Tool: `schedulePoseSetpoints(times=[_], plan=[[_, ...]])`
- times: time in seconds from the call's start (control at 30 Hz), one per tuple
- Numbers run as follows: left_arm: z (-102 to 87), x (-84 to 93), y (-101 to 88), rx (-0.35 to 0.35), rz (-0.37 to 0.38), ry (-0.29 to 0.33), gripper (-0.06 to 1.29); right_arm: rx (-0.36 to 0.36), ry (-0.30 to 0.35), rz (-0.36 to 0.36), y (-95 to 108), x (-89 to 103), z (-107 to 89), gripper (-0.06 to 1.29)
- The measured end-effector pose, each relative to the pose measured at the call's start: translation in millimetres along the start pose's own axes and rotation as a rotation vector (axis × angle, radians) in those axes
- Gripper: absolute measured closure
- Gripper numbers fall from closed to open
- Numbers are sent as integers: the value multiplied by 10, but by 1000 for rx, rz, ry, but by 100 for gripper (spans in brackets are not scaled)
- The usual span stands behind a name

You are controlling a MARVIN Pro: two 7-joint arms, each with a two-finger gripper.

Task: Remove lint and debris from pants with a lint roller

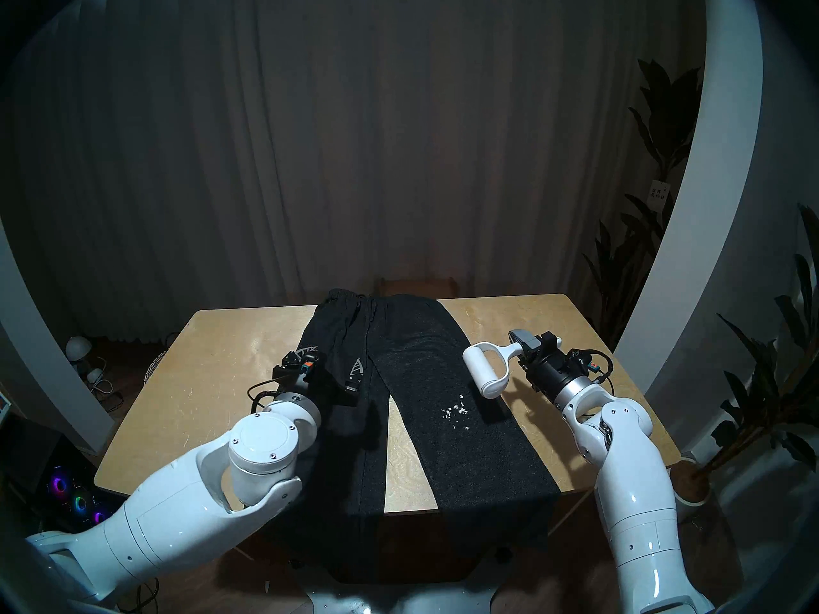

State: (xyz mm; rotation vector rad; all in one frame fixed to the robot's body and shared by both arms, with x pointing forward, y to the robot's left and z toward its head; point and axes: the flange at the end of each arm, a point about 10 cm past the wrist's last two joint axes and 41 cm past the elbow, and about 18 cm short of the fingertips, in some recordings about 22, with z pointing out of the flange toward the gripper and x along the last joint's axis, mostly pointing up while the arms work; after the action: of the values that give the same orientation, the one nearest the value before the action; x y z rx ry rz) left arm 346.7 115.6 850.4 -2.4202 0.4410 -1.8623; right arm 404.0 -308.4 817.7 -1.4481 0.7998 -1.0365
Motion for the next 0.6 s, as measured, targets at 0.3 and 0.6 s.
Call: schedulePoseSetpoints(times=[0.3, 0.6], plan=[[18, -114, 367, 39, 54, -40, 3, 15, 14, 13, 125, 92, -8, 106], [69, -270, 574, 39, 125, -74, 3, 20, -22, 16, 260, 3, 112, 106]])
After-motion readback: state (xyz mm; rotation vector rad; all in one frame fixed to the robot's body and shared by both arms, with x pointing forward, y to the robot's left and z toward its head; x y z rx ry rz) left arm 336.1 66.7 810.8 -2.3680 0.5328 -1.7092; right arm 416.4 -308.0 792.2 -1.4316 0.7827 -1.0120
